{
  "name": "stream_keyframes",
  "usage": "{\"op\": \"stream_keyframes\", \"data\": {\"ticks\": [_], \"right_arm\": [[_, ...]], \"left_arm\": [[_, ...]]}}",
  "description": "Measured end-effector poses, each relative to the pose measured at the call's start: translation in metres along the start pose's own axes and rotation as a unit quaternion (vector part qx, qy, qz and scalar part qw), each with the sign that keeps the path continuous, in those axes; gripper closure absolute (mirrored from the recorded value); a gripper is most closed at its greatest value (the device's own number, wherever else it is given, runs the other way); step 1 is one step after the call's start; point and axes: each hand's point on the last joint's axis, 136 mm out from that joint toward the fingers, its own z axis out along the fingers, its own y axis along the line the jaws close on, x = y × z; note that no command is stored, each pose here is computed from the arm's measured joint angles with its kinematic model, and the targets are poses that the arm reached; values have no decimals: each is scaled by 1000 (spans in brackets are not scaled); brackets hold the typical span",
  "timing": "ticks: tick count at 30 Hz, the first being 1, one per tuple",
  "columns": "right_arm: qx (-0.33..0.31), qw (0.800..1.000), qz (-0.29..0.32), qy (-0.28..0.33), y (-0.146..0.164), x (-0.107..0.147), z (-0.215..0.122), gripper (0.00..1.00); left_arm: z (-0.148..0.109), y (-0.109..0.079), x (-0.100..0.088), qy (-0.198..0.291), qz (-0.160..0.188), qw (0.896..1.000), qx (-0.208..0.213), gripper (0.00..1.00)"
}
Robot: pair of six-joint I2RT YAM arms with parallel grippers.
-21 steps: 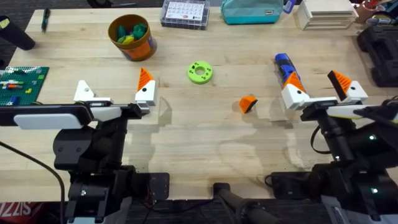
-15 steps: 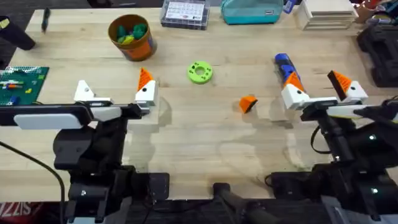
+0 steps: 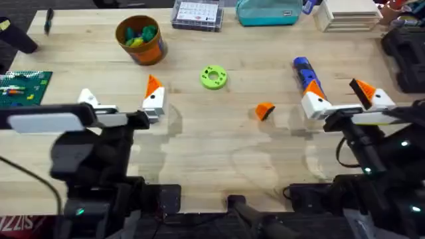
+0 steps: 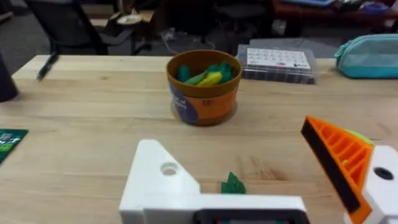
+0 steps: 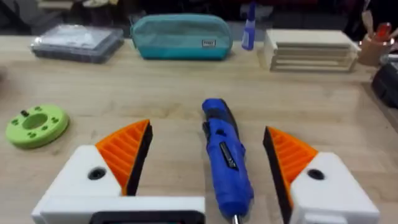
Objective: Pick up the gripper from the table and insert it into the empty holder that is missing its gripper. Then pick up a screw, insert it into the mounting hole, and use the screwdriver to tighten it. Finally, clean up the table by picking up the vegetable and placing it into the bucket.
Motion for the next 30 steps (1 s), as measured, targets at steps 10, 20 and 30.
{"op": "stream_keyframes", "data": {"ticks": [10, 20, 30], "right_arm": [[0, 995, 2, 99, 1, -54, -9, 8], [0, 975, 6, 223, 1, -106, 2, 8], [0, 974, 6, 225, 2, -116, 2, 8]], "left_arm": [[-14, 6, -58, 138, 8, 990, -19, 15], [-9, 6, -84, 302, 19, 953, -21, 15], [-22, 3, -67, 361, 18, 932, -11, 15]]}}
